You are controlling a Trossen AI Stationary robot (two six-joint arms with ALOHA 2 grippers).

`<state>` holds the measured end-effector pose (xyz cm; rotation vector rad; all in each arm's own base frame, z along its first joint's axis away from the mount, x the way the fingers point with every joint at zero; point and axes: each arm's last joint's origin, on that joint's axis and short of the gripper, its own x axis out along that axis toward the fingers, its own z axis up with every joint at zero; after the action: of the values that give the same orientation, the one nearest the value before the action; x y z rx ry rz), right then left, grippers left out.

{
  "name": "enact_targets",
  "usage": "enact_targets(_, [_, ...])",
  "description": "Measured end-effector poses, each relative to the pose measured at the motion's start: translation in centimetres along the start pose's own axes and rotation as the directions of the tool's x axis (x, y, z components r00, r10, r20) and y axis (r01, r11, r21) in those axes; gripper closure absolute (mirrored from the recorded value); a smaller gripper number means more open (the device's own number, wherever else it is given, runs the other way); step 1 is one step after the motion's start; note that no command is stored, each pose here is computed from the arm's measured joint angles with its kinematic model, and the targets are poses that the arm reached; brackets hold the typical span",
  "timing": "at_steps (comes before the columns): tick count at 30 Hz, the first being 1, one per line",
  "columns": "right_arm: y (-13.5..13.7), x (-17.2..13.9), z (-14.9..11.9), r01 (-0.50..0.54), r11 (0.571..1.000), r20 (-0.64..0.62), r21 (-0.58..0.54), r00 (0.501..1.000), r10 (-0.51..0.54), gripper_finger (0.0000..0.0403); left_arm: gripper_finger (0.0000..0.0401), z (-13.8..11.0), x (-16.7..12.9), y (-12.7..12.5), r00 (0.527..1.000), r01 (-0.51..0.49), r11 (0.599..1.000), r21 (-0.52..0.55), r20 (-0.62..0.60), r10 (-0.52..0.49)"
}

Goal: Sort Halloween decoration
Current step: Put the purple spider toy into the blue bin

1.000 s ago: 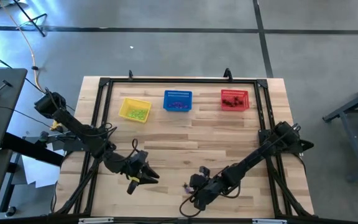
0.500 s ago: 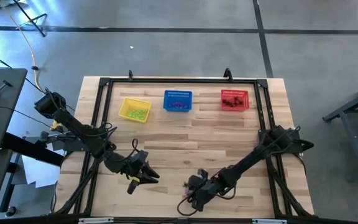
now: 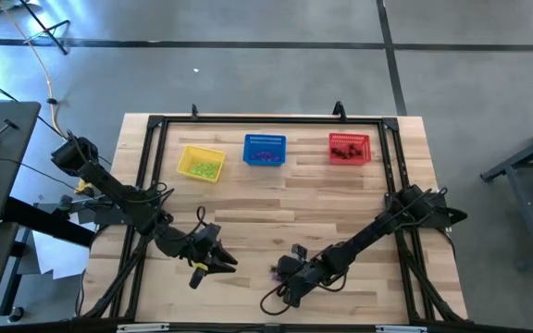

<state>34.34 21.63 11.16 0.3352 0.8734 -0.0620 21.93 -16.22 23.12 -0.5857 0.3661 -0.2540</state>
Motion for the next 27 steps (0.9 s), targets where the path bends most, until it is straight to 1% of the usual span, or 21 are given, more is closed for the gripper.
enact_targets(2, [-0.1, 0.0, 0.0, 0.006, 1.0, -0.002, -0.011, 1.0, -0.006, 0.0368, 0.0307, 0.0, 0.0, 0.0, 1.0, 0.0, 1.0, 0.0, 0.0, 0.0])
enact_targets(4, [-0.1, 0.0, 0.0, 0.008, 1.0, -0.005, -0.017, 1.0, -0.009, 0.0393, 0.0307, 0.0, 0.0, 0.0, 1.0, 0.0, 1.0, 0.0, 0.0, 0.0])
enact_targets(14, [0.0, 0.0, -0.1, -0.022, 1.0, -0.033, -0.014, 0.999, 0.021, 0.0402, 0.0307, 0.0, 0.0, 0.0, 1.0, 0.0, 1.0, -0.004, 0.0, 0.0])
enact_targets(20, [0.1, -1.0, 0.3, -0.05, 0.998, -0.048, -0.031, 0.998, 0.049, 0.0402, 0.0307, 0.0, 0.0, 0.0, 1.0, 0.001, 1.0, -0.012, 0.001, -0.001])
enact_targets(23, [0.5, -2.2, 1.1, -0.07, 0.997, -0.015, -0.038, 0.997, 0.069, 0.0403, 0.0307, 0.0, 0.0, 0.0, 1.0, 0.001, 1.0, -0.021, 0.0, -0.001])
enact_targets(27, [0.7, -4.0, 2.4, -0.07, 0.996, 0.047, -0.054, 0.996, 0.073, 0.0403, 0.0307, 0.0, 0.0, 0.0, 1.0, 0.001, 1.0, -0.021, 0.0, -0.001])
